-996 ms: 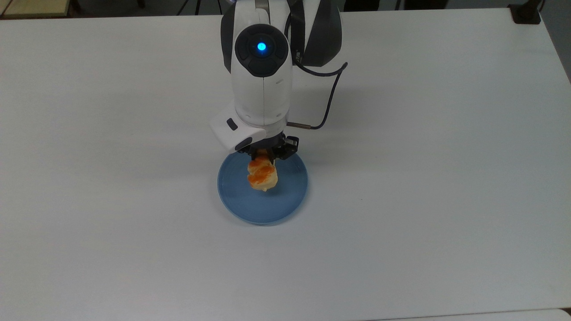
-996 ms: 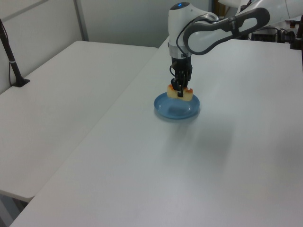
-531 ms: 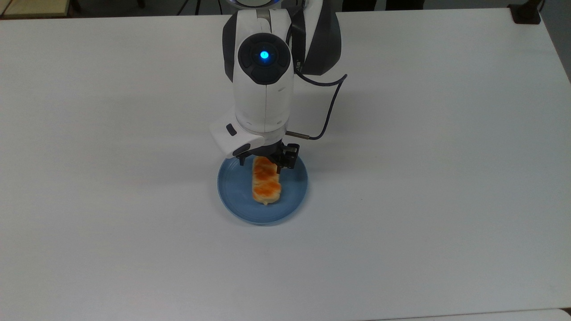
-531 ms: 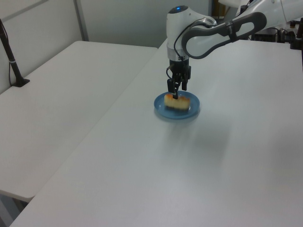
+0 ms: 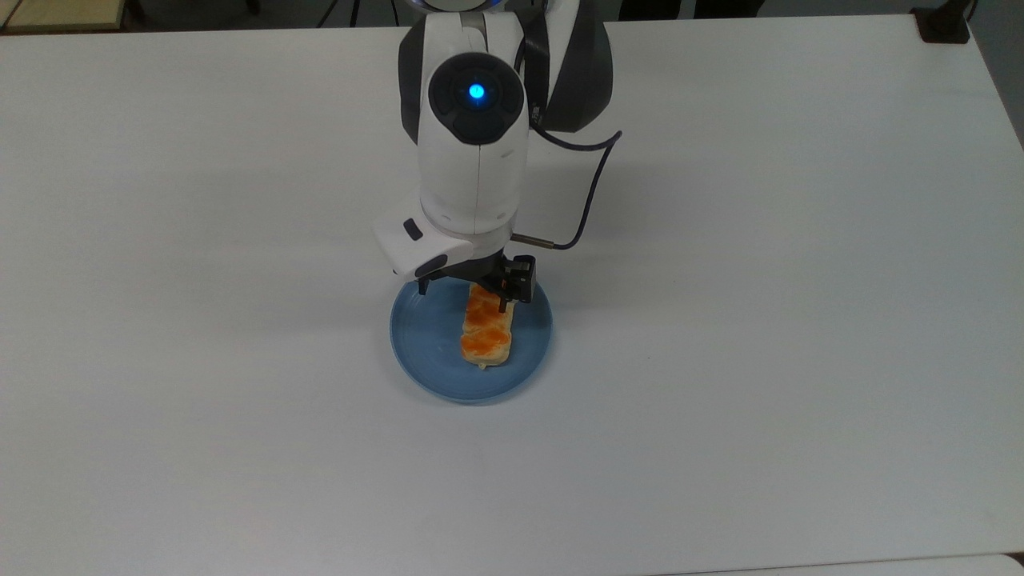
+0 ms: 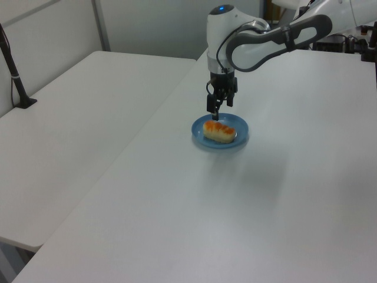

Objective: Put the bread on a plate

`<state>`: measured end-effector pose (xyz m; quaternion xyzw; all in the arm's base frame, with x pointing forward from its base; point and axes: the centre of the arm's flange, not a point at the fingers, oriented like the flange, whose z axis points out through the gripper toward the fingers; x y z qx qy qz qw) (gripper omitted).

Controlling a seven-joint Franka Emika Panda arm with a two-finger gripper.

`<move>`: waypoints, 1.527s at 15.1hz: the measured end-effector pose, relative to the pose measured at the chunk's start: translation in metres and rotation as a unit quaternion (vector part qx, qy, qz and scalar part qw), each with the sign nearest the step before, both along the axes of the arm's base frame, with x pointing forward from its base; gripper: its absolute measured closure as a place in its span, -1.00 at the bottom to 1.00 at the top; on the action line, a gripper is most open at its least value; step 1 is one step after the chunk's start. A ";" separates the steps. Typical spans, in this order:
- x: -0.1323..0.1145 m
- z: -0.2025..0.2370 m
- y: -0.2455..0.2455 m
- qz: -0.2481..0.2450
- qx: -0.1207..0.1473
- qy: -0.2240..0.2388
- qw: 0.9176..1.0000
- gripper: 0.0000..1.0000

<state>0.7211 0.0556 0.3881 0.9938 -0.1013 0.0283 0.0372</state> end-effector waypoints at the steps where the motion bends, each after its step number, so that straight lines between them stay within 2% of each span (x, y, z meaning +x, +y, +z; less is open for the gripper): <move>1: 0.000 0.016 -0.002 -0.002 0.001 -0.011 1.000 -1.00; 5: -0.026 0.109 -0.035 -0.029 0.002 -0.016 0.999 -1.00; 9: -0.076 0.201 -0.069 -0.057 0.006 -0.018 0.998 -1.00; 12: -0.105 0.239 -0.086 -0.048 0.007 -0.010 0.999 -1.00; 15: -0.149 0.282 -0.105 -0.019 0.008 0.000 1.000 -1.00; 19: -0.171 0.296 -0.119 -0.015 0.014 -0.005 1.000 -1.00; 23: -0.162 0.280 -0.122 -0.014 0.012 -0.041 0.999 -1.00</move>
